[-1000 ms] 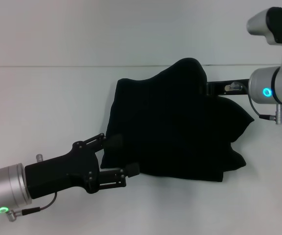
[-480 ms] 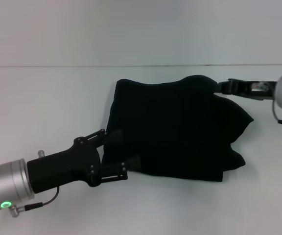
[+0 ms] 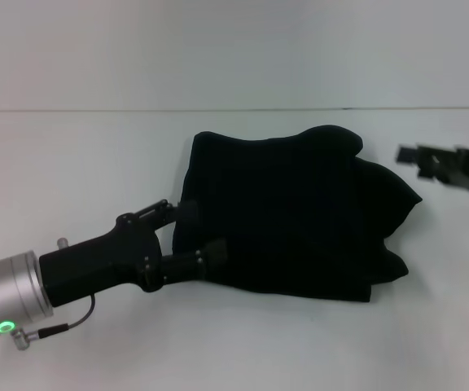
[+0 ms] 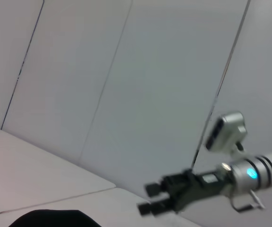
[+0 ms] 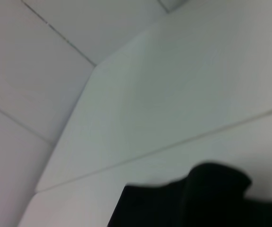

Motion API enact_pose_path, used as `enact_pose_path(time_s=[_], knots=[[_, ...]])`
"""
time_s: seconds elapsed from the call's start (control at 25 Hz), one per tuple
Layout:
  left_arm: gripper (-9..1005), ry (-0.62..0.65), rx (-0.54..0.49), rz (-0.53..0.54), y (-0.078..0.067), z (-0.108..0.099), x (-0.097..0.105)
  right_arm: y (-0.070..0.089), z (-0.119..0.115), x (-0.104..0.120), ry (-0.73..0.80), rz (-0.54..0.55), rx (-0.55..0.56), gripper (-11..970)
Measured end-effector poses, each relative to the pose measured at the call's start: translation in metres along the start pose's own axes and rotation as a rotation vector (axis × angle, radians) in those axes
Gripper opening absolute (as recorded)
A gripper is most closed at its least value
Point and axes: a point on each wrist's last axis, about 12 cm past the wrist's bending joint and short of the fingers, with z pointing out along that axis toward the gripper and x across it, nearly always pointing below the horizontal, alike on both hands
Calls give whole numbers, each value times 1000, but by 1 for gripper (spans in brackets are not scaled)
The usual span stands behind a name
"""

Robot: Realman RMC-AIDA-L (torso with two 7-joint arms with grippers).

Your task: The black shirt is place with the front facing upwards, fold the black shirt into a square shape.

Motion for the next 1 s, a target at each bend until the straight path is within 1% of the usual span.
enact_pose_path(time_s=[0.08,0.16,0.32,0.36,0.56,1.0], knots=[[936,-5,-4,0,1,0,-1,-11,-15,12,18,56,-61,619],[936,-10,-7,1,1,-1,-2,-19,-30,23,4,123,-130,683],[937,-15,-13,1,2,-2,-3,-28,-49,37,-33,214,-198,792],[937,-15,-15,1,2,-2,-3,-30,-52,39,-37,227,-204,792],[937,-12,-22,3,3,-4,-3,-33,-48,48,-21,289,-217,792],[936,-9,-24,8,5,-4,-4,-22,-28,55,99,296,-247,793]])
